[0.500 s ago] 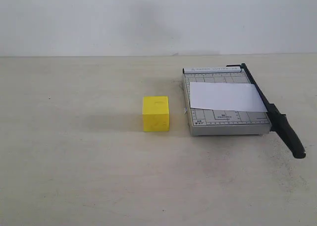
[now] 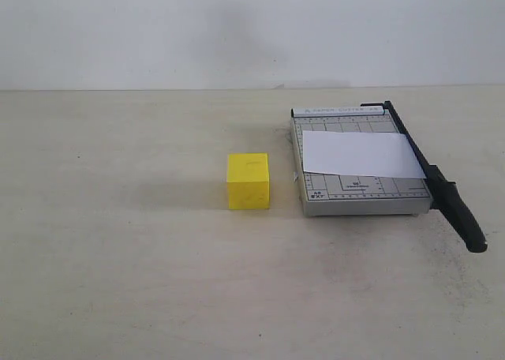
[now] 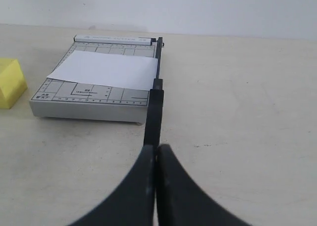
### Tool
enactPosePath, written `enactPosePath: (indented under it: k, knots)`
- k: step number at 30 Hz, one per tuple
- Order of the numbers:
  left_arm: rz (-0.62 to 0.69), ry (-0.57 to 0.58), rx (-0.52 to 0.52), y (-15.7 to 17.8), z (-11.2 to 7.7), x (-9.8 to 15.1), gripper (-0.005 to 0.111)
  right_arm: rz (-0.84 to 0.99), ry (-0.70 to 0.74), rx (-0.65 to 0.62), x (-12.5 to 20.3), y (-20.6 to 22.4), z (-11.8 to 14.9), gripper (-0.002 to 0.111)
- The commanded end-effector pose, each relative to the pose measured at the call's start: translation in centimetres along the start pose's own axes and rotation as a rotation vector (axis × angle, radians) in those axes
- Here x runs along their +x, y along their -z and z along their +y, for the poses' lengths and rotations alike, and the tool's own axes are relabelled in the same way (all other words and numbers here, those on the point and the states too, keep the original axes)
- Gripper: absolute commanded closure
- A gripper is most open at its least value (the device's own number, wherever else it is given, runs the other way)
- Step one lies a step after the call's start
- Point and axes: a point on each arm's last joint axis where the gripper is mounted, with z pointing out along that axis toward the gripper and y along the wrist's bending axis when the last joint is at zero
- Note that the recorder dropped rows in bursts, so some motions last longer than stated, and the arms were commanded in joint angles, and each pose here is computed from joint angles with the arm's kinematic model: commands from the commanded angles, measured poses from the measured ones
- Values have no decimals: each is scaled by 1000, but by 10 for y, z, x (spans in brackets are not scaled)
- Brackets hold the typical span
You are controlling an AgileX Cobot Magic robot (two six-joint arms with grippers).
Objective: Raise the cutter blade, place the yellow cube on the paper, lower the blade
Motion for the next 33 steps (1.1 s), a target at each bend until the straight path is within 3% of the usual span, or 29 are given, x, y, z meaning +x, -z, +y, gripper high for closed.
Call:
enactPosePath:
  k: [1,7,13,19,22,24,27,30,33]
  knots:
    - [-21,6,-1,1,0,-2,102,-20,39,10,-2,0,-1,108]
    - [-21,6,-1,1,0,-2,102,-80,54,19,-7,1,-2,108]
    - [-21,6,-1,1,0,-2,102,-239,-544,-97,-23,3,3,108]
    - [-21,6,-1,1,0,-2,102,-215,-746,-145,-22,3,5,108]
    - [-21,6,-1,1,0,-2,102,-371,-801,-128,-34,7,-2,107]
    - [-21,6,-1,1,0,-2,102,-569,-778,-106,-55,18,-11,102]
    - [-21,6,-1,1,0,-2,102,-663,-493,-64,-99,31,-10,93]
    - [-21,6,-1,1,0,-2,102,-401,-163,-13,-120,0,-4,88]
    - [-21,6,-1,1,0,-2,102,-98,-2,10,-111,-48,-4,84]
